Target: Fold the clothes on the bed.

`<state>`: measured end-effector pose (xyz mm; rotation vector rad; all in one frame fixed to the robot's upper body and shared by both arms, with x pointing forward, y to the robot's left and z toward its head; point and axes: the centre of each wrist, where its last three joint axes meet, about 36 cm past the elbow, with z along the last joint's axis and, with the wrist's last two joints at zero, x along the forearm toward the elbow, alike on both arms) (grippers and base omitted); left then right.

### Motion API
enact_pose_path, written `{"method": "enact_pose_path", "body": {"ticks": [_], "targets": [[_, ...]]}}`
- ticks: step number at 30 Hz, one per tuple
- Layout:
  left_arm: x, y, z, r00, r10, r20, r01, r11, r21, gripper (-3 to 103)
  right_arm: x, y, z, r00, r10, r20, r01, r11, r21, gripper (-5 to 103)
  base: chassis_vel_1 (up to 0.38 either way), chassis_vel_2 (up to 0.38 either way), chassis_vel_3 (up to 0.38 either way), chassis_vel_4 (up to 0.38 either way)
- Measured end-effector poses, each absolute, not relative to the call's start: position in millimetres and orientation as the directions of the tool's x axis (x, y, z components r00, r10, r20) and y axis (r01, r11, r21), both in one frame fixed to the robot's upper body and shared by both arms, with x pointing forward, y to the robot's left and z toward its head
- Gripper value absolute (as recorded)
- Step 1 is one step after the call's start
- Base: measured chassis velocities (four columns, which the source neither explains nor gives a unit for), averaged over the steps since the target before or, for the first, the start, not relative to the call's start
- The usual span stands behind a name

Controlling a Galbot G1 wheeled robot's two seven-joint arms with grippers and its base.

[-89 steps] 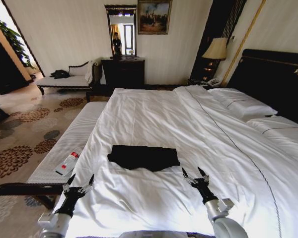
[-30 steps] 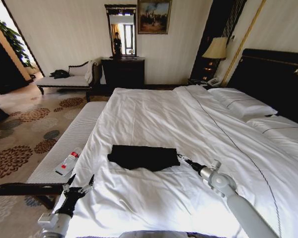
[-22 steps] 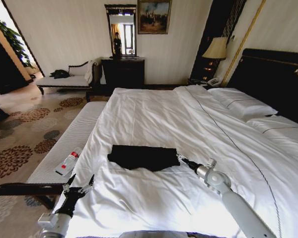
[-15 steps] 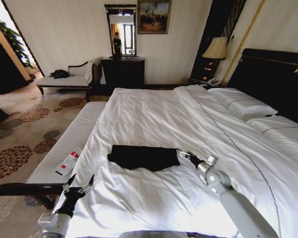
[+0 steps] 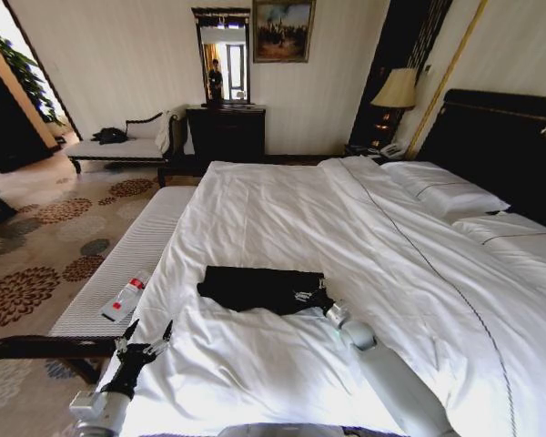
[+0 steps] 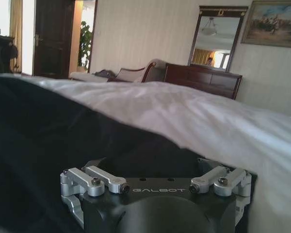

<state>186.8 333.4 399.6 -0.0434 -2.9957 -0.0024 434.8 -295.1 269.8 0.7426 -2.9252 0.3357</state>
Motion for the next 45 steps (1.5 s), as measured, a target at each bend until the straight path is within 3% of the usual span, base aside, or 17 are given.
{"method": "enact_pose_path", "body": {"ticks": [7,10,14,24,31,36,45], "targets": [[187,333,400,-0.989,0.029,0.145,0.029,1.000,0.000,100,426,-308,272,-0.860,-0.485,0.159,-0.510,0.830,-0.228,100,0.000,0.000,0.000,0.000],[187,333,400,-0.989,0.029,0.145,0.029,1.000,-0.001,100,434,-298,300,-0.863,-0.493,0.109,-0.505,0.845,-0.179,100,0.000,0.000,0.000,0.000],[187,333,400,-0.989,0.029,0.145,0.029,1.000,-0.001,100,447,-260,328,-0.837,-0.541,0.079,-0.546,0.836,-0.053,100,0.000,0.000,0.000,0.000],[187,333,400,-0.989,0.029,0.145,0.029,1.000,-0.001,100,469,-176,278,-0.783,-0.610,0.124,-0.613,0.790,0.017,100,0.000,0.000,0.000,0.000],[187,333,400,-0.989,0.029,0.145,0.029,1.000,-0.001,100,442,-177,259,-0.739,-0.652,0.170,-0.665,0.746,-0.031,100,0.000,0.000,0.000,0.000],[187,333,400,-0.989,0.029,0.145,0.029,1.000,-0.001,100,446,-170,275,-0.747,-0.653,0.129,-0.659,0.752,-0.011,100,0.000,0.000,0.000,0.000],[187,333,400,-0.989,0.029,0.145,0.029,1.000,-0.001,100,503,-96,330,-0.712,-0.702,0.014,-0.701,0.712,0.040,100,0.000,0.000,0.000,0.000]]}}
